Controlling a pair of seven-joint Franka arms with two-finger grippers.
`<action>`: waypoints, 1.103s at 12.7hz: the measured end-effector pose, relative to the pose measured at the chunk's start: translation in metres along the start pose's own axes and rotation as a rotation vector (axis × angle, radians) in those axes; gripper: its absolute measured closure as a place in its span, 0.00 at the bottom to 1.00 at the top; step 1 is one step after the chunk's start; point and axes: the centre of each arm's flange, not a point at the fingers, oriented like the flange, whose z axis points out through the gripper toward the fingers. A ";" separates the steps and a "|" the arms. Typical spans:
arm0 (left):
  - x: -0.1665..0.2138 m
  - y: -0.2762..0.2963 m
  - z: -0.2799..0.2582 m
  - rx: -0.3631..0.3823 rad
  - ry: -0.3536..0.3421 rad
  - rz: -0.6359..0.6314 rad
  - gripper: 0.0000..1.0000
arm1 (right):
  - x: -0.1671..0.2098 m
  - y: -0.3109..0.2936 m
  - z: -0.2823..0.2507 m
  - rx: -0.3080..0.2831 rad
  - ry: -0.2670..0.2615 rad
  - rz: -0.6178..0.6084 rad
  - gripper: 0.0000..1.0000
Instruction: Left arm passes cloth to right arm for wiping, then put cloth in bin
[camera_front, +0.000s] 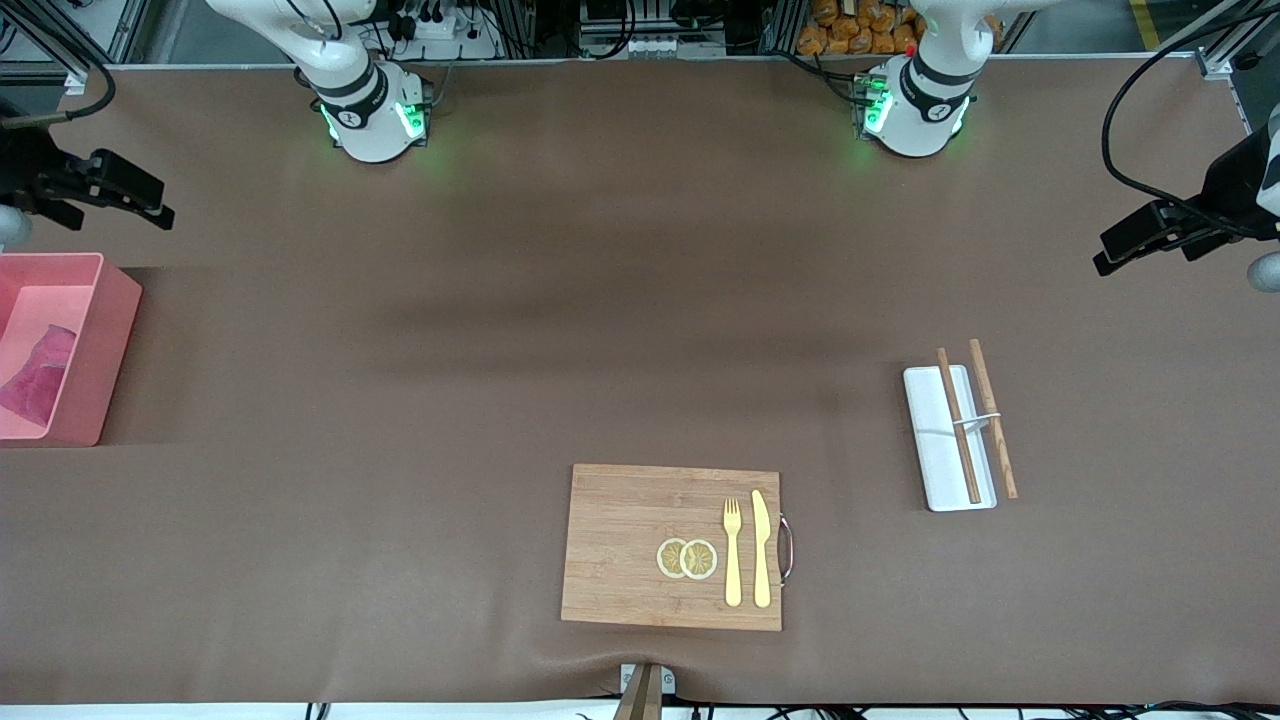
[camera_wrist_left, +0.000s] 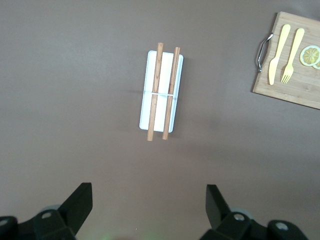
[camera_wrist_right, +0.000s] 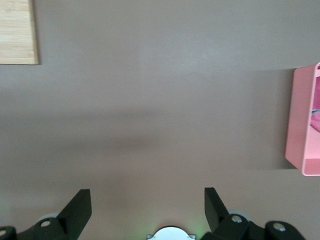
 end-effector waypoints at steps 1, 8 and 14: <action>0.000 0.000 0.000 0.000 0.001 0.001 0.00 | 0.000 0.001 0.000 0.006 0.000 0.003 0.00; -0.011 0.022 -0.001 0.005 -0.017 0.045 0.00 | 0.000 0.024 -0.001 0.011 0.001 0.094 0.00; -0.010 0.018 -0.007 0.054 0.008 0.044 0.00 | -0.001 0.024 -0.001 0.011 -0.004 0.094 0.00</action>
